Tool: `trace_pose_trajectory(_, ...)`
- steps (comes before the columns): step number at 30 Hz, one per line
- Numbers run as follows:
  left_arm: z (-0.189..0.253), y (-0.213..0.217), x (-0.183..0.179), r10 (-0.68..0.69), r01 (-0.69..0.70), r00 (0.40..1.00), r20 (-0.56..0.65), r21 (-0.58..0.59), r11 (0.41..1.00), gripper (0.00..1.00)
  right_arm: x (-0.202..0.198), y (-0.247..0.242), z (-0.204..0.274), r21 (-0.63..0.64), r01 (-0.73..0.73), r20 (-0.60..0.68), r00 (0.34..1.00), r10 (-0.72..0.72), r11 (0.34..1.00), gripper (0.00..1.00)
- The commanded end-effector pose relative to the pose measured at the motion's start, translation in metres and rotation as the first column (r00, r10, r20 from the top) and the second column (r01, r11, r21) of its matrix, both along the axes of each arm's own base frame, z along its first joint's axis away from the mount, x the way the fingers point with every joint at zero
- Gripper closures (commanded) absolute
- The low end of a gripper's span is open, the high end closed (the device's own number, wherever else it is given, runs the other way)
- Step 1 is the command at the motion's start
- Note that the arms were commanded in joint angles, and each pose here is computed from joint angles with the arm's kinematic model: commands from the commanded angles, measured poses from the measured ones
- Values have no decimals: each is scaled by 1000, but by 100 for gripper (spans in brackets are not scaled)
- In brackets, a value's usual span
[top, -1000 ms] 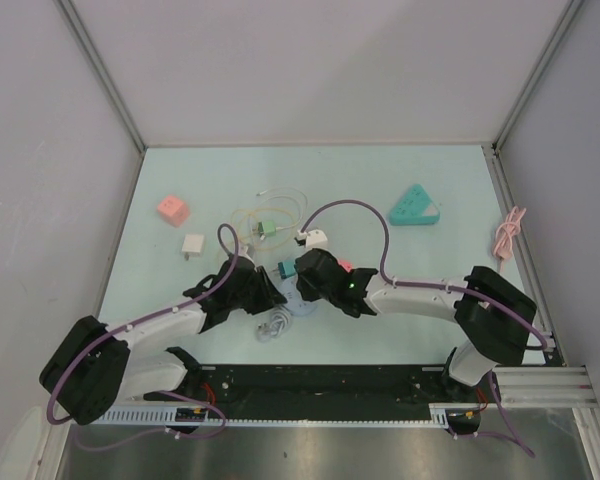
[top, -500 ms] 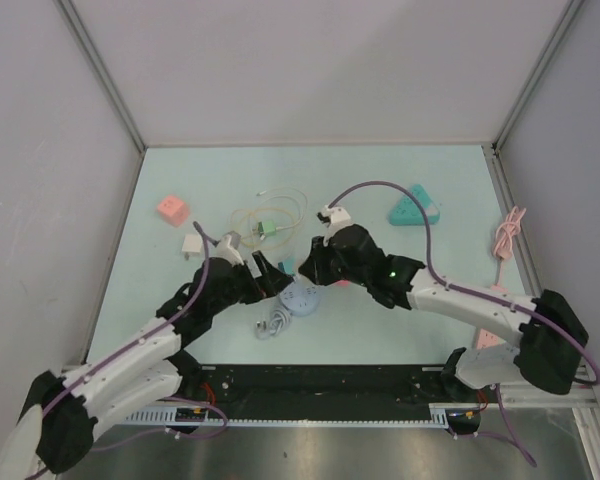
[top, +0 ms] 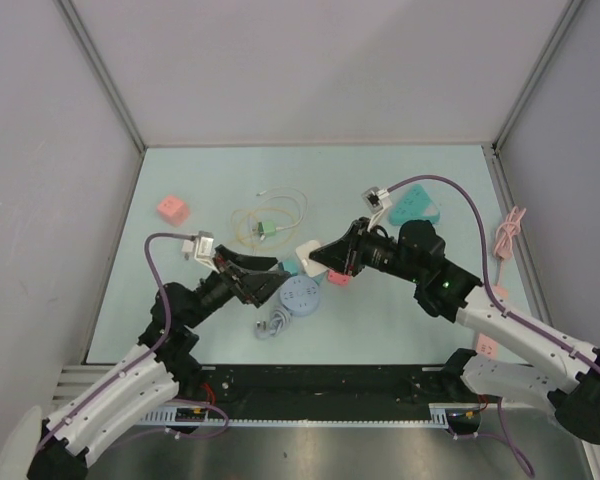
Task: Insert the plug
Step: Adjust the plug.
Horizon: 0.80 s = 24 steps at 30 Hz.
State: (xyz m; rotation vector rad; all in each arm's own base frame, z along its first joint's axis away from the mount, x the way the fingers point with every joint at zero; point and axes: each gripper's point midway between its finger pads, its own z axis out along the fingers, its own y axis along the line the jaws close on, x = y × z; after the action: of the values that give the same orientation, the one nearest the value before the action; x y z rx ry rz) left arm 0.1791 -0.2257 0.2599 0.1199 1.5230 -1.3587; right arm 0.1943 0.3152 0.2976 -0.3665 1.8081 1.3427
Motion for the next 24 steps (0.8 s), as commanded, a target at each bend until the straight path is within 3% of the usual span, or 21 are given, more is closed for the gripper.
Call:
trace_pose_trajectory(1, 52, -15, -30, -170, 188, 955, 242, -53, 981, 0, -23, 1, 41, 135, -125, 57, 991, 118, 983, 100)
trace_pose_trajectory(12, 95, -33, -50, -320, 371, 856, 406, -52, 927, 0, -38, -2, 53, 171, -210, 74, 977, 200, 963, 100)
trace_pose_trajectory(18, 97, -41, -55, -390, 447, 829, 400, -56, 893, 0, -40, 1, 54, 187, -234, 80, 972, 222, 954, 100)
trace_pose_trajectory(24, 91, -47, -62, -464, 523, 808, 363, -80, 849, 12, -34, 1, 50, 180, -220, 84, 974, 208, 959, 100)
